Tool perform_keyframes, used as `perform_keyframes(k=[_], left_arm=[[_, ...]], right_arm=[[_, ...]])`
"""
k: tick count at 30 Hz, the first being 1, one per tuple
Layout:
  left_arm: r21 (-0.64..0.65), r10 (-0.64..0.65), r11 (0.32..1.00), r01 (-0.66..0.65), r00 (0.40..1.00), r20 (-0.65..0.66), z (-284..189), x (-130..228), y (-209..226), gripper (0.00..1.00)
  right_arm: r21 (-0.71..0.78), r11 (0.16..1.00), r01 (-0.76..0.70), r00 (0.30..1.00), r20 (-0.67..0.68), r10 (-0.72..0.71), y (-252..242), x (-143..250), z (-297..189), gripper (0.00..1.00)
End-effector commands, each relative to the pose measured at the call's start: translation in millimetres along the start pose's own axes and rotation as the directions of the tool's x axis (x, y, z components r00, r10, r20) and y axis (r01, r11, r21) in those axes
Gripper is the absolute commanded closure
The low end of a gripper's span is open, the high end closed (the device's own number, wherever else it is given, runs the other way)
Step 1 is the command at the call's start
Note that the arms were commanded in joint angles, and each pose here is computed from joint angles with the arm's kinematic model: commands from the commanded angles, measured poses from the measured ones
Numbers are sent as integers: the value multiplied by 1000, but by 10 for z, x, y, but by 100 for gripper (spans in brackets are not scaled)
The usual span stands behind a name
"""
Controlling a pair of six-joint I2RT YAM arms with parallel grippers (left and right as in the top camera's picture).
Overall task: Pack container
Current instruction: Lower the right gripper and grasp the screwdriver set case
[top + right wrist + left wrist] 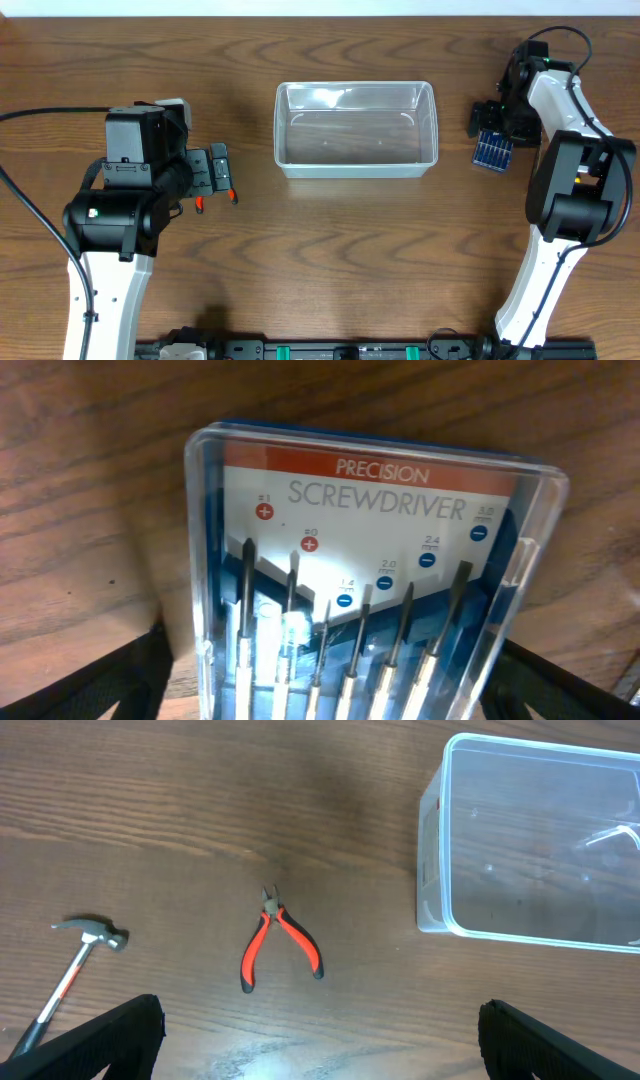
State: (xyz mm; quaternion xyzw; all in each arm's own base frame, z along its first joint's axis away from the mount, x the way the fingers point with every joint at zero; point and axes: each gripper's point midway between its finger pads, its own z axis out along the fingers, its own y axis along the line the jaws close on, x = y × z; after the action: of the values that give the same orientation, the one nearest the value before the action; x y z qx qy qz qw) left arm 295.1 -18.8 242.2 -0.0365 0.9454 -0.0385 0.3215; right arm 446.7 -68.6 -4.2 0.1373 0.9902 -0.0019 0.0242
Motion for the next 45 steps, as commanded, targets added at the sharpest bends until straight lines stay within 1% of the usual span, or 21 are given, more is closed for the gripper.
perform_keyframes(k=[1,6,9,14,21,25,26,30,32,33,36,40,43,45], left_arm=[[-9,20,1000,-19,1000,19,-41,-63,5,2],[-9,20,1000,-19,1000,19,-41,-63,5,2],[-9,20,1000,-19,1000,19,-41,-63,6,2],[-9,20,1000,-19,1000,19,-41,-63,5,2],[-9,20,1000,-19,1000,19,-41,-63,5,2],[-9,20,1000,-19,1000,19,-41,-63,5,2],[-9,20,1000,-19,1000,19,-41,-63,5,2],[-9,20,1000,-19,1000,19,-41,-63,6,1],[-9,20,1000,-19,1000,19,-41,-63,5,1],[-9,20,1000,-19,1000,19,-41,-63,5,2],[-9,22,1000,-21,1000,19,-41,-63,5,2],[-9,31,999,-31,999,18,-41,-62,5,2],[-9,34,999,-34,999,17,-41,-60,5,2],[-10,34,999,-34,999,12,-41,-47,7,1]], right_arm=[[-44,999,1,997,-82,-5,49,193,231,8],[-43,999,1,996,-94,-4,46,221,229,13],[-43,999,0,996,-94,-4,46,223,229,23],[-43,999,0,995,-99,-4,46,233,228,33],[-43,999,0,995,-101,-4,45,240,226,35],[-53,999,-2,995,-102,-4,63,241,224,43],[-53,999,-5,995,-102,0,64,241,224,47],[-55,998,-5,994,-108,-1,67,253,214,70],[-54,999,-6,994,-112,-1,66,258,188,92],[-54,999,-6,994,-112,-1,66,259,171,99],[-56,998,-5,995,-101,-1,70,239,46,99],[-62,998,8,999,-53,-11,117,151,-324,99],[-69,997,44,999,33,-42,228,41,-754,99],[-76,992,101,988,128,-91,369,-48,-1119,99]])
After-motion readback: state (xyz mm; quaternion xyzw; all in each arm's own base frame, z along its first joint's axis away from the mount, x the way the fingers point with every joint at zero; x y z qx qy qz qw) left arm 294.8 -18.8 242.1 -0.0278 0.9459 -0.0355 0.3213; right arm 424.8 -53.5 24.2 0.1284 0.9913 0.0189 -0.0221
